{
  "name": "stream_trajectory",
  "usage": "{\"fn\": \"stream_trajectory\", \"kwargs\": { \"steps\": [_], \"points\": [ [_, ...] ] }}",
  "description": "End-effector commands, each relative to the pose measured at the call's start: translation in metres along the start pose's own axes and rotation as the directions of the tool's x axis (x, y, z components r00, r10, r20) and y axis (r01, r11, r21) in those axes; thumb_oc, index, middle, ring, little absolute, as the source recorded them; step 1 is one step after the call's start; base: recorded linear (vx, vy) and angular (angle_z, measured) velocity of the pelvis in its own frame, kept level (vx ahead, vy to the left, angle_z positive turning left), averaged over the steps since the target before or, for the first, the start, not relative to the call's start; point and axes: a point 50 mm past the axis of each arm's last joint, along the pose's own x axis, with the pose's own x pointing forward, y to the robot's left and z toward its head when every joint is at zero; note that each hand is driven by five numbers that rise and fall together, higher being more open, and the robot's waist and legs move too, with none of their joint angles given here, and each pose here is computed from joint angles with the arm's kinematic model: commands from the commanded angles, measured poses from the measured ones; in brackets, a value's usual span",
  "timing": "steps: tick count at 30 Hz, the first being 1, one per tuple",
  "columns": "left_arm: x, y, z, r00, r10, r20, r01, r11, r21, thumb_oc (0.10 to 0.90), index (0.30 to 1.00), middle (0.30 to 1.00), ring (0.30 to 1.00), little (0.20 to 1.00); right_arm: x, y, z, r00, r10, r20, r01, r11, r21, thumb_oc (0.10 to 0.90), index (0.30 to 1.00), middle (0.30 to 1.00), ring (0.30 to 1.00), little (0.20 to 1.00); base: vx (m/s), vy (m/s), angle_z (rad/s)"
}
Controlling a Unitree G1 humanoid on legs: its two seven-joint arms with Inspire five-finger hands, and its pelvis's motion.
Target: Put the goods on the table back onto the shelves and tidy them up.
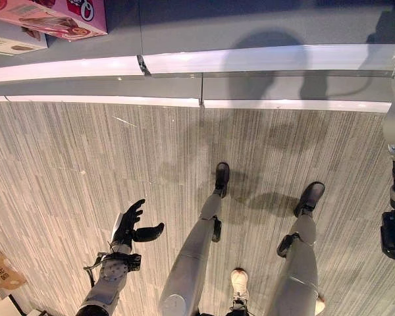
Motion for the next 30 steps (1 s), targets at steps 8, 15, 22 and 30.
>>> {"fn": "stream_trajectory", "kwargs": {
  "steps": [8, 15, 22, 30],
  "points": [
    [-0.019, 0.027, -0.024, 0.996, 0.065, -0.067, -0.062, 0.997, 0.054, 0.8, 0.9, 0.9, 0.9, 0.9, 0.029, -0.028, 0.011, 0.971, -0.194, 0.141, 0.195, 0.981, 0.002, 0.4, 0.3, 0.3, 0.3, 0.3, 0.0, 0.0, 0.0],
    [-0.018, 0.028, -0.023, 0.995, 0.073, -0.067, -0.071, 0.997, 0.042, 0.8, 0.9, 0.9, 0.9, 0.9, 0.028, -0.028, 0.016, 0.973, -0.187, 0.138, 0.183, 0.982, 0.039, 0.8, 0.9, 0.9, 0.9, 0.9, 0.0, 0.0, 0.0],
    [-0.017, 0.029, -0.021, 0.995, 0.078, -0.064, -0.076, 0.996, 0.041, 0.8, 0.9, 0.9, 0.9, 0.9, 0.025, -0.028, 0.02, 0.974, -0.185, 0.134, 0.177, 0.982, 0.069, 0.8, 0.9, 0.9, 0.9, 0.9, 0.0, 0.0, 0.0],
    [-0.017, 0.03, -0.023, 0.994, 0.083, -0.073, -0.08, 0.996, 0.038, 0.8, 0.9, 0.9, 0.9, 0.9, 0.023, -0.03, 0.022, 0.973, -0.19, 0.13, 0.18, 0.98, 0.086, 0.8, 0.9, 0.9, 0.9, 0.9, 0.0, 0.0, 0.0]
  ]
}}
